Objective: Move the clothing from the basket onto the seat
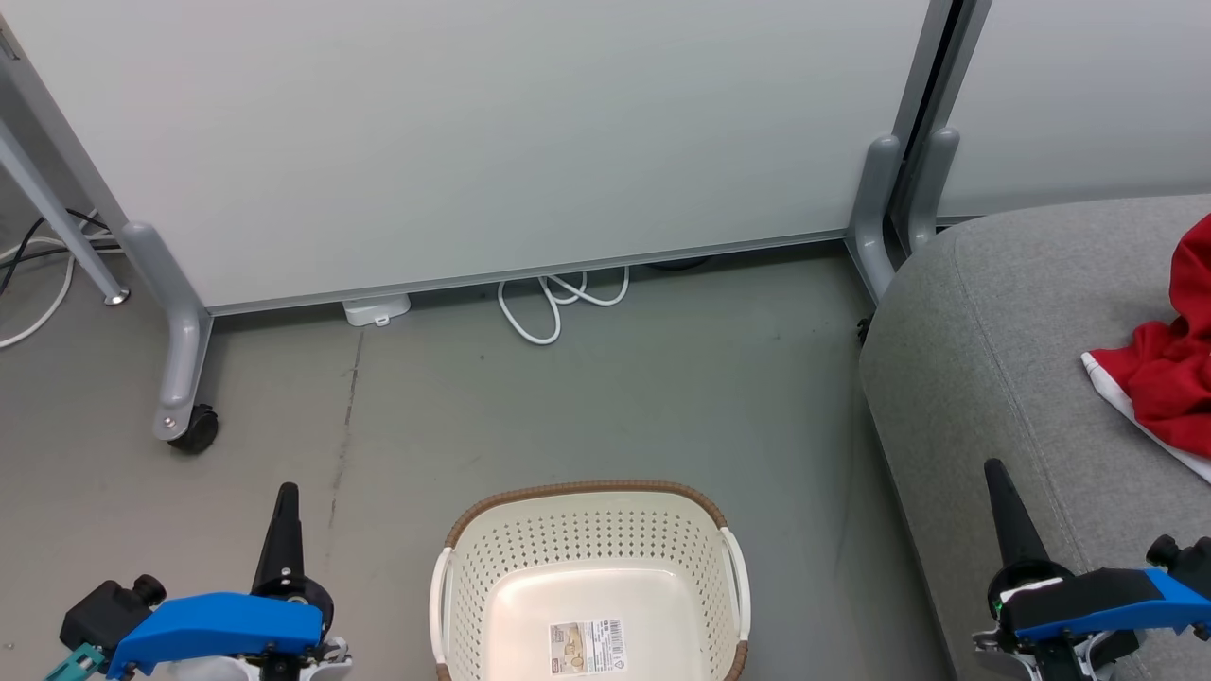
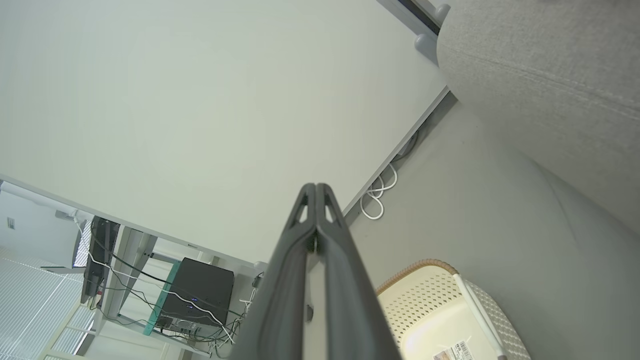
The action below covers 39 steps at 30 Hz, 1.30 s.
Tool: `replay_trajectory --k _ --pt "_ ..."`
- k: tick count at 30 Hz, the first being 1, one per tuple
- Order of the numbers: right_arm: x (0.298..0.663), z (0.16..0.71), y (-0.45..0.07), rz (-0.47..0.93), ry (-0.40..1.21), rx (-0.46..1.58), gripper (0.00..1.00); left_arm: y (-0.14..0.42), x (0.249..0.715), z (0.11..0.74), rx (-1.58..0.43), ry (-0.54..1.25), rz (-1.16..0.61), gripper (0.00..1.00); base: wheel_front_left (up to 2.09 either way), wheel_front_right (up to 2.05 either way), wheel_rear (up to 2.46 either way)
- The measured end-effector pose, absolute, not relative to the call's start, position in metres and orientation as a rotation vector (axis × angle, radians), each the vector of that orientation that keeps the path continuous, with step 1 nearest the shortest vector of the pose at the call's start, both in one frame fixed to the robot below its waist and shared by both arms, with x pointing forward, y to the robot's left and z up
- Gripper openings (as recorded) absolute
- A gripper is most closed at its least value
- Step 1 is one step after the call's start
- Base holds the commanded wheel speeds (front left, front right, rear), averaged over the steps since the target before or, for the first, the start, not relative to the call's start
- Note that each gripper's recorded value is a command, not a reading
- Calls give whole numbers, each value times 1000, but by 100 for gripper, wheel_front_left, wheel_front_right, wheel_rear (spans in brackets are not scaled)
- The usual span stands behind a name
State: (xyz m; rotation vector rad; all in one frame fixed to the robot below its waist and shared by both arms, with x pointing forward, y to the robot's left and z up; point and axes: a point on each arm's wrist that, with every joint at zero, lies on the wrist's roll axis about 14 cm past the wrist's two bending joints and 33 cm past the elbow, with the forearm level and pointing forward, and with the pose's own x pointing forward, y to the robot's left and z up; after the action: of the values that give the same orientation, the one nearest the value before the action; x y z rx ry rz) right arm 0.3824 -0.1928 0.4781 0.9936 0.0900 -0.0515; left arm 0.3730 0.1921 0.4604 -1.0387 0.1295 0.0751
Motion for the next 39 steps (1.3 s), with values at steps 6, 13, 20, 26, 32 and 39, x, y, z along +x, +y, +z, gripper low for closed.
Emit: replay_trajectory --k 6,13,20,26,32,39 --pt "384 481 -194 -51 81 1059 0 194 375 464 -1098 117 78 0 0 0 0" --pt "385 484 -194 -49 73 1140 0 194 377 469 -1175 106 75 0 0 0 0" --pt "384 485 -195 -49 68 1206 0 196 379 474 -1236 93 72 0 0 0 0" --pt "385 487 -196 -47 62 1253 0 196 380 476 -1278 84 70 0 0 0 0" --pt "385 489 -196 -43 55 1305 0 196 382 481 -1327 73 60 0 0 0 0" --pt "386 493 -197 -36 45 1363 0 197 383 485 -1380 61 54 0 0 0 0"
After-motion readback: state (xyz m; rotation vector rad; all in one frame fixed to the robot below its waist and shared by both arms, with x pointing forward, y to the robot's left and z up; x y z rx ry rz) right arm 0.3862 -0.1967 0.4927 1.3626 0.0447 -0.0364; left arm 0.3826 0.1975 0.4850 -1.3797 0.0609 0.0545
